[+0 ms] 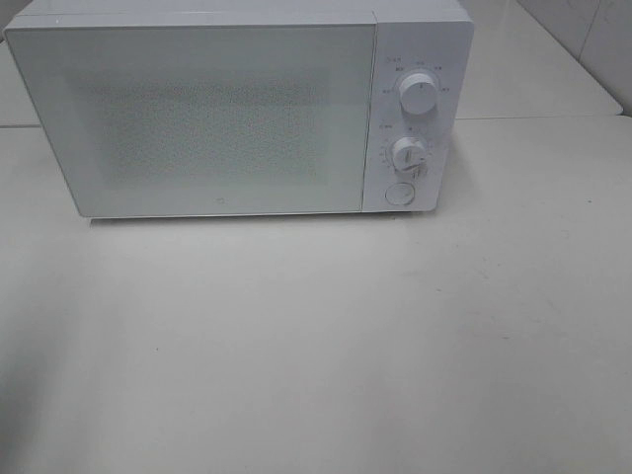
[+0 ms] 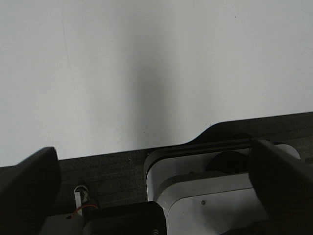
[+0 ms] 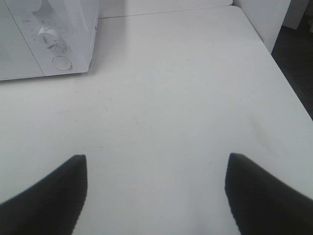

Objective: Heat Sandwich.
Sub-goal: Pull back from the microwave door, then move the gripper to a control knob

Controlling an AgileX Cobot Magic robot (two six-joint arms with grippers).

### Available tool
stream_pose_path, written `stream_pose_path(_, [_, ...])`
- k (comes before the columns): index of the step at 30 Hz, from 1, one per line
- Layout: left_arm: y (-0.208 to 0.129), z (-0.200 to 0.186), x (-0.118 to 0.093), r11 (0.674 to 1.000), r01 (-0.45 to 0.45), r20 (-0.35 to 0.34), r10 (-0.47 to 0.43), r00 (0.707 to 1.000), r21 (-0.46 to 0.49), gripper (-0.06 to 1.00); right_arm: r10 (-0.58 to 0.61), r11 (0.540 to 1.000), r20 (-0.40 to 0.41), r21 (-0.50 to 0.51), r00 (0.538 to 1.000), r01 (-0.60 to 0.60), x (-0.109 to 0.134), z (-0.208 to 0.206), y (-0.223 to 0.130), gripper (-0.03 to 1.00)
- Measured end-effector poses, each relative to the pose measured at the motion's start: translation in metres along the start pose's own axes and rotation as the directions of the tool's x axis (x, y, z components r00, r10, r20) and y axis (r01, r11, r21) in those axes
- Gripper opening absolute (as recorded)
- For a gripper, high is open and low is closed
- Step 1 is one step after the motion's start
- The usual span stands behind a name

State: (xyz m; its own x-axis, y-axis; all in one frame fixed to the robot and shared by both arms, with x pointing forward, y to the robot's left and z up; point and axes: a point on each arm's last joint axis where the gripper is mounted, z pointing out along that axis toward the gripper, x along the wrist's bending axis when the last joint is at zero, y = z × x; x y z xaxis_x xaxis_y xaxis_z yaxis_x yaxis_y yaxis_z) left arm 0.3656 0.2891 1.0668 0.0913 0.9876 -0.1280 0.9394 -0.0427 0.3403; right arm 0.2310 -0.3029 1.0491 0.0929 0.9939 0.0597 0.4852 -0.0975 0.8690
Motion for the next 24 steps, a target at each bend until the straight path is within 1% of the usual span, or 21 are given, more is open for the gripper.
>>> stream_pose_path(1, [-0.012,-0.004,-0.001,0.999,0.005,-0.006,-0.005,1.0,-0.032,0.99,0.0,1.0,0.0,0.0,1.0,0.0,0.0,0.0,0.0,0.75])
stream_pose_path(3, [-0.023,-0.006,-0.002,0.998,0.003,-0.008,-0.004,1.0,-0.062,0.99,0.0,1.0,0.0,0.0,1.0,0.0,0.0,0.0,0.0,0.75])
stream_pose_path(4, [-0.034,-0.01,-0.003,0.995,-0.001,-0.011,0.0,1.0,-0.102,0.99,0.0,1.0,0.0,0.0,1.0,0.0,0.0,0.0,0.0,0.75])
stream_pose_path(6, [-0.039,-0.01,-0.003,0.994,-0.003,-0.011,0.002,1.0,-0.113,0.99,0.0,1.0,0.0,0.0,1.0,0.0,0.0,0.0,0.0,0.75])
stream_pose_path(9, [-0.056,-0.014,-0.005,0.984,-0.013,-0.015,0.011,1.0,-0.18,0.99,0.0,1.0,0.0,0.0,1.0,0.0,0.0,0.0,0.0,0.75])
stream_pose_path(10, [-0.056,-0.014,-0.005,0.984,-0.013,-0.015,0.011,1.0,-0.18,0.99,0.0,1.0,0.0,0.0,1.0,0.0,0.0,0.0,0.0,0.75])
stream_pose_path(14, [-0.074,-0.016,-0.006,0.969,-0.024,-0.02,0.02,1.0,-0.246,0.99,0.0,1.0,0.0,0.0,1.0,0.0,0.0,0.0,0.0,0.75])
stream_pose_path(17, [-0.08,-0.015,-0.006,0.965,-0.027,-0.022,0.022,1.0,-0.262,0.99,0.0,1.0,0.0,0.0,1.0,0.0,0.0,0.0,0.0,0.75])
stream_pose_path(18, [-0.083,-0.017,-0.007,0.955,-0.033,-0.027,0.026,0.999,-0.293,0.99,0.0,1.0,0.0,0.0,1.0,0.0,0.0,0.0,0.0,0.75])
stream_pose_path(19, [-0.083,-0.017,-0.007,0.955,-0.033,-0.027,0.026,0.999,-0.293,0.99,0.0,1.0,0.0,0.0,1.0,0.0,0.0,0.0,0.0,0.75])
stream_pose_path(21, [-0.087,-0.019,-0.007,0.942,-0.04,-0.036,0.03,0.999,-0.332,0.99,0.0,1.0,0.0,0.0,1.0,0.0,0.0,0.0,0.0,0.75])
stream_pose_path(22, [-0.089,-0.021,-0.007,0.934,-0.043,-0.038,0.031,0.999,-0.355,0.99,0.0,1.0,0.0,0.0,1.0,0.0,0.0,0.0,0.0,0.75])
stream_pose_path(23, [-0.092,-0.022,-0.007,0.915,-0.049,-0.047,0.033,0.998,-0.4,0.99,0.0,1.0,0.0,0.0,1.0,0.0,0.0,0.0,0.0,0.75])
stream_pose_path(24, [-0.092,-0.022,-0.007,0.915,-0.049,-0.047,0.033,0.998,-0.4,0.99,0.0,1.0,0.0,0.0,1.0,0.0,0.0,0.0,0.0,0.75])
